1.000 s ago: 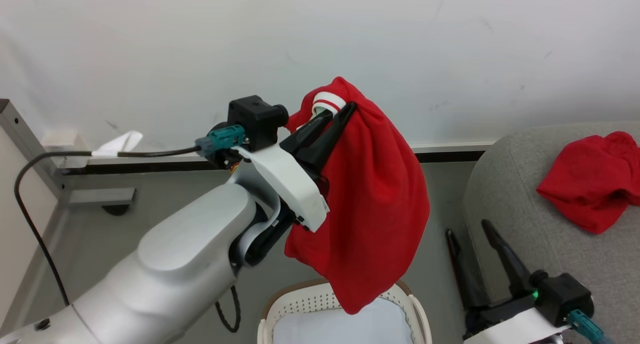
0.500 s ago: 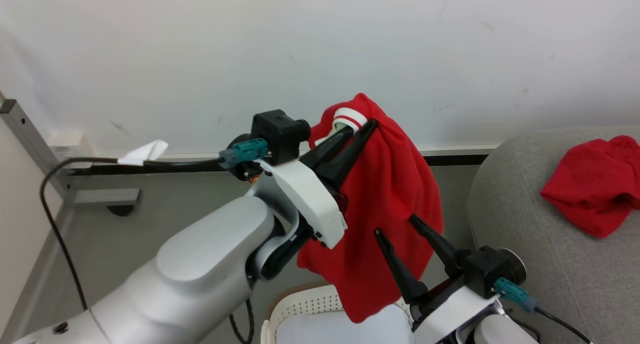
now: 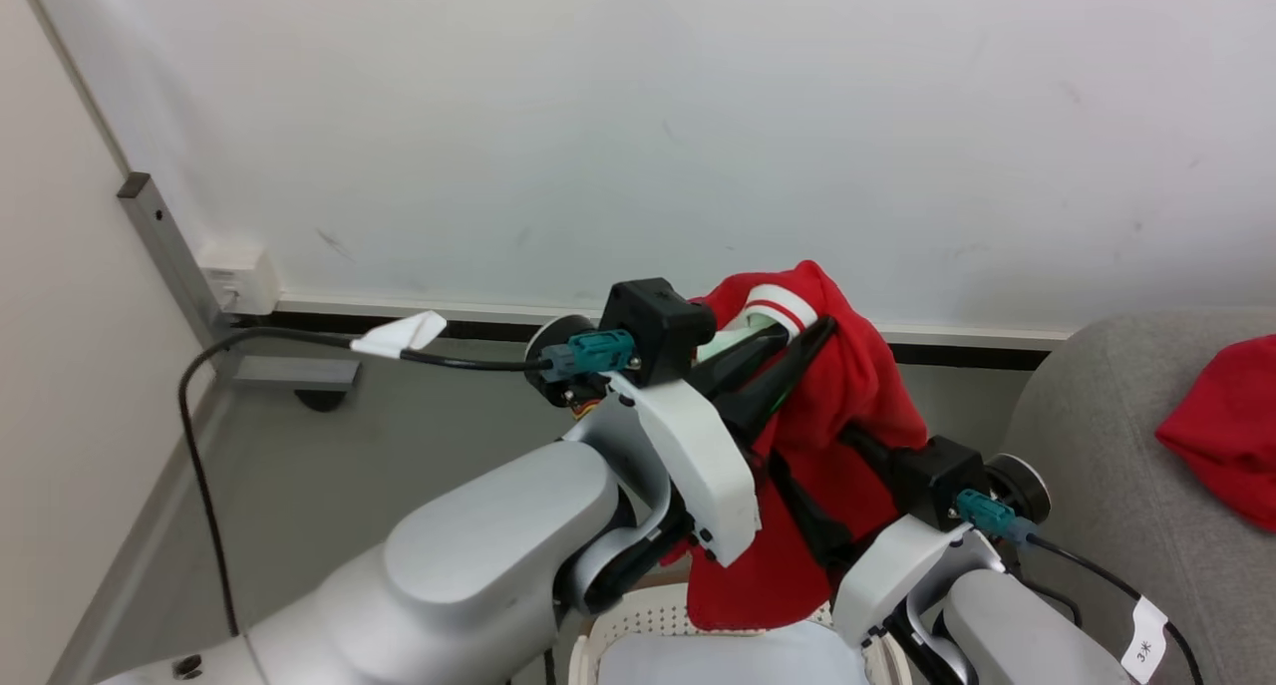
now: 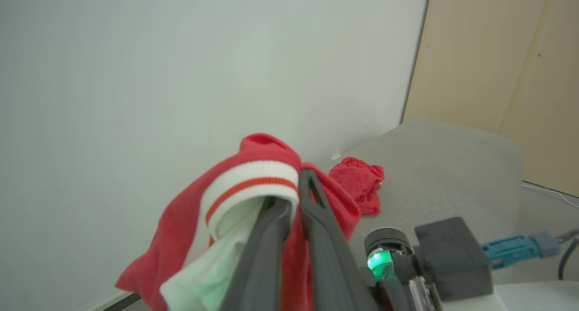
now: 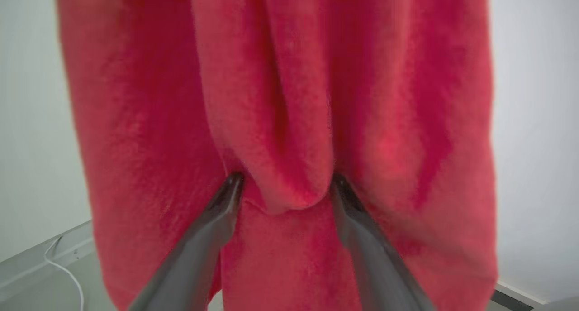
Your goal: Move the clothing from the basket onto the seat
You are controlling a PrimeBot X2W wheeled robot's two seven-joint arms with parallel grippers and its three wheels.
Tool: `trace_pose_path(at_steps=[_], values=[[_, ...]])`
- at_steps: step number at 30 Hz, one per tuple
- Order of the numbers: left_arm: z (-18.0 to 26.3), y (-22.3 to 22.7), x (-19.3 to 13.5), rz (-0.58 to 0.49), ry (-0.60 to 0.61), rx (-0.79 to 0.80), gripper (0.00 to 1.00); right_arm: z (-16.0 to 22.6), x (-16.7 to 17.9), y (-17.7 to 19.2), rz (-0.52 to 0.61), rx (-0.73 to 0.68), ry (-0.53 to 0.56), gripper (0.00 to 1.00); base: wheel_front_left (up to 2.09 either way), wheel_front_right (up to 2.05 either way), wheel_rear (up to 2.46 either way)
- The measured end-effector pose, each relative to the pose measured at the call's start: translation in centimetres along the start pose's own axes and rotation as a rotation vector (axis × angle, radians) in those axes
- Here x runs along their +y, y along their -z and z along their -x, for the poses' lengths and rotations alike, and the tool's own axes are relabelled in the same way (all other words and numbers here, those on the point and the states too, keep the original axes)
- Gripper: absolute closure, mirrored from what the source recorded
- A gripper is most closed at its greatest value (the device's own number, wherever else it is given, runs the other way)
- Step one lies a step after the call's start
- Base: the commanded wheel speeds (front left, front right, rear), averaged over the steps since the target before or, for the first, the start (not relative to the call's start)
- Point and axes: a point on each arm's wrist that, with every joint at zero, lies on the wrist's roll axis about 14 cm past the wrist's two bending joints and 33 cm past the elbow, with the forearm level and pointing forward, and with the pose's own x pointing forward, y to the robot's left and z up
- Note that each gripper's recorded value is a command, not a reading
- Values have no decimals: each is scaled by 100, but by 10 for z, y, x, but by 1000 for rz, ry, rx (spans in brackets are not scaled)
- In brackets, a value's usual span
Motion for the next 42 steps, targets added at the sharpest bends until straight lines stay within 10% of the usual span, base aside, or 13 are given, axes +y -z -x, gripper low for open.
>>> trace_pose_path(at_steps=[10,13,34,36,42], values=[[11,10,-3,-6,-14,49,100,-17,12,-24,35,-48,-52,0,0,0,0],[12,12,0,-3,-23,53,100,-18,15,-26,35,-54,-60,100,0,0,0],[13,40,27,36,-97,91,99,22,-14,-17,-113,-114,57,100,0,0,0],[12,45,24,45,-92,94,4,27,-22,-23,-132,-145,84,100,0,0,0],[3,54,6,74,-34,83,0,49,-56,-38,-130,-209,192,100,0,0,0]])
